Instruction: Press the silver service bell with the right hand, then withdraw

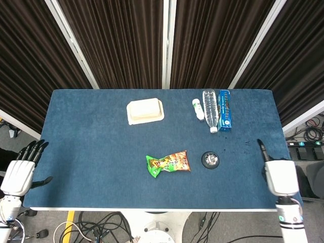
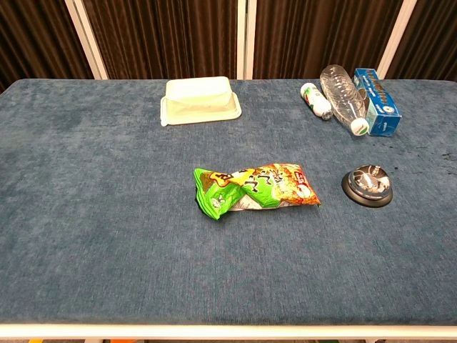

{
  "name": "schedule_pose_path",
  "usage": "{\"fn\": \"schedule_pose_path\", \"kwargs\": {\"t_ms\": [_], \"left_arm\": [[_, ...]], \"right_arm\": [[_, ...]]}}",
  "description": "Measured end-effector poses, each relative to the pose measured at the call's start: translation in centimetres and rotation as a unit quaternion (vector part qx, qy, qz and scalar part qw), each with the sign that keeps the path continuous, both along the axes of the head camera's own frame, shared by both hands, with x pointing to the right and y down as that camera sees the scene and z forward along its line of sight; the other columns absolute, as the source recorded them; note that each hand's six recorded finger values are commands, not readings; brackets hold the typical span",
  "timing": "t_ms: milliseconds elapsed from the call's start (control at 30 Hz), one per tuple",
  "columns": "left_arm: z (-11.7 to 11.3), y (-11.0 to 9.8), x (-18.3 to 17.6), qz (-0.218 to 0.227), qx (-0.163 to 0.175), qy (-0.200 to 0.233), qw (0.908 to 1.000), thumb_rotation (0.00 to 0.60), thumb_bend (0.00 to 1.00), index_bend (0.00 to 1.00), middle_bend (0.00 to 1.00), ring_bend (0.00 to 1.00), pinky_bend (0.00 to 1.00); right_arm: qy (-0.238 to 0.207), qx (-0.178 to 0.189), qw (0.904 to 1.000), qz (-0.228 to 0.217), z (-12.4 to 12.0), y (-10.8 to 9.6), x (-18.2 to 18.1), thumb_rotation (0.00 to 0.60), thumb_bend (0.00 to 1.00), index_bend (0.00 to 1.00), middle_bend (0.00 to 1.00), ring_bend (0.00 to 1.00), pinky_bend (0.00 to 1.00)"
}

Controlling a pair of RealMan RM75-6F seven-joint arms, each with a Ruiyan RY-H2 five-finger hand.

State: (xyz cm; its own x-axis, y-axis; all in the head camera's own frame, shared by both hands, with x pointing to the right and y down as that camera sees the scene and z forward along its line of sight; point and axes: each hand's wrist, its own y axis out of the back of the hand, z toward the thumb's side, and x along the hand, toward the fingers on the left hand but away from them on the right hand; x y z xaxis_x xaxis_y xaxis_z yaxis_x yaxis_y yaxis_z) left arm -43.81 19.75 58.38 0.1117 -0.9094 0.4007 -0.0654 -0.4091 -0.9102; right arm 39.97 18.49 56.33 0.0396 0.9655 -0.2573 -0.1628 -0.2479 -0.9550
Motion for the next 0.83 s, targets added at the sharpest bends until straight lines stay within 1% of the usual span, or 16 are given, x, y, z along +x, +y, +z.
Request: {"fn": "schedule_pose_path", "kwargs": {"t_ms": [67, 100, 167, 200, 233, 267, 300, 367, 433, 633, 833], "left_arm": [[-0.1, -0.1, 0.3, 0.004, 0.002, 0.000, 1.0000, 0.600, 0.02, 0.07, 0.04, 0.00, 0.15], [-0.2, -0.2, 0.5, 0.005, 0.003, 0.000, 1.0000, 0.600, 0.02, 0.07, 0.04, 0.00, 0.15], [-0.2, -0.2, 0.7, 0.007, 0.003, 0.000, 1.0000, 0.600, 0.02, 0.07, 0.04, 0.00, 0.15], [-0.2, -0.2, 0.8, 0.008, 0.002, 0.000, 1.0000, 0.600, 0.02, 0.07, 0.04, 0.00, 0.15], [-0.2, -0.2, 0.8, 0.009, 0.002, 0.000, 1.0000, 0.600, 0.02, 0.07, 0.04, 0.00, 0.15], [-0.2, -0.2, 0.9, 0.009, 0.002, 0.000, 1.0000, 0.600, 0.02, 0.07, 0.04, 0.00, 0.15], [-0.2, -0.2, 1.0, 0.010, 0.002, 0.000, 1.0000, 0.600, 0.02, 0.07, 0.04, 0.00, 0.15], [-0.2, -0.1, 0.9, 0.010, 0.002, -0.001, 0.9999, 0.600, 0.02, 0.07, 0.04, 0.00, 0.15], [-0.2, 0.0, 0.8, 0.009, 0.002, -0.003, 1.0000, 0.600, 0.02, 0.07, 0.04, 0.00, 0.15], [0.1, 0.2, 0.8, 0.007, 0.000, -0.002, 1.0000, 0.600, 0.02, 0.07, 0.04, 0.00, 0.15], [0.2, 0.1, 0.9, 0.010, 0.000, 0.000, 0.9999, 0.600, 0.02, 0.07, 0.04, 0.00, 0.15]], "right_arm": [[-0.005, 0.011, 0.9998, 0.013, -0.5, 0.4, 1.6, 0.600, 0.99, 0.20, 0.90, 0.84, 0.80], [-0.008, 0.016, 0.9997, 0.017, -0.7, 0.6, 2.3, 0.600, 0.92, 0.21, 0.82, 0.76, 0.75], [-0.012, 0.022, 0.9993, 0.028, -1.0, 1.2, 4.1, 0.600, 0.65, 0.16, 0.57, 0.48, 0.56], [-0.012, 0.020, 0.9992, 0.034, -1.1, 1.5, 4.9, 0.600, 0.41, 0.08, 0.33, 0.24, 0.33], [-0.008, 0.013, 0.9990, 0.043, -1.1, 1.9, 5.9, 0.600, 0.26, 0.03, 0.18, 0.10, 0.18], [-0.004, 0.006, 0.9987, 0.050, -1.0, 2.1, 6.6, 0.600, 0.17, 0.01, 0.09, 0.03, 0.09], [0.000, -0.002, 0.9983, 0.058, -1.0, 2.3, 7.1, 0.600, 0.06, 0.00, 0.01, 0.00, 0.01], [0.004, -0.021, 0.9970, 0.074, -0.7, 2.5, 7.6, 0.600, 0.01, 0.00, 0.00, 0.00, 0.00], [-0.002, -0.029, 0.9961, 0.083, -0.7, 2.6, 7.3, 0.600, 0.00, 0.00, 0.00, 0.00, 0.00], [-0.029, -0.028, 0.9947, 0.094, -0.9, 2.7, 7.9, 0.600, 0.00, 0.00, 0.00, 0.00, 0.00], [-0.009, -0.032, 0.9954, 0.090, -0.8, 2.6, 8.0, 0.600, 0.00, 0.00, 0.00, 0.00, 0.00]]}}
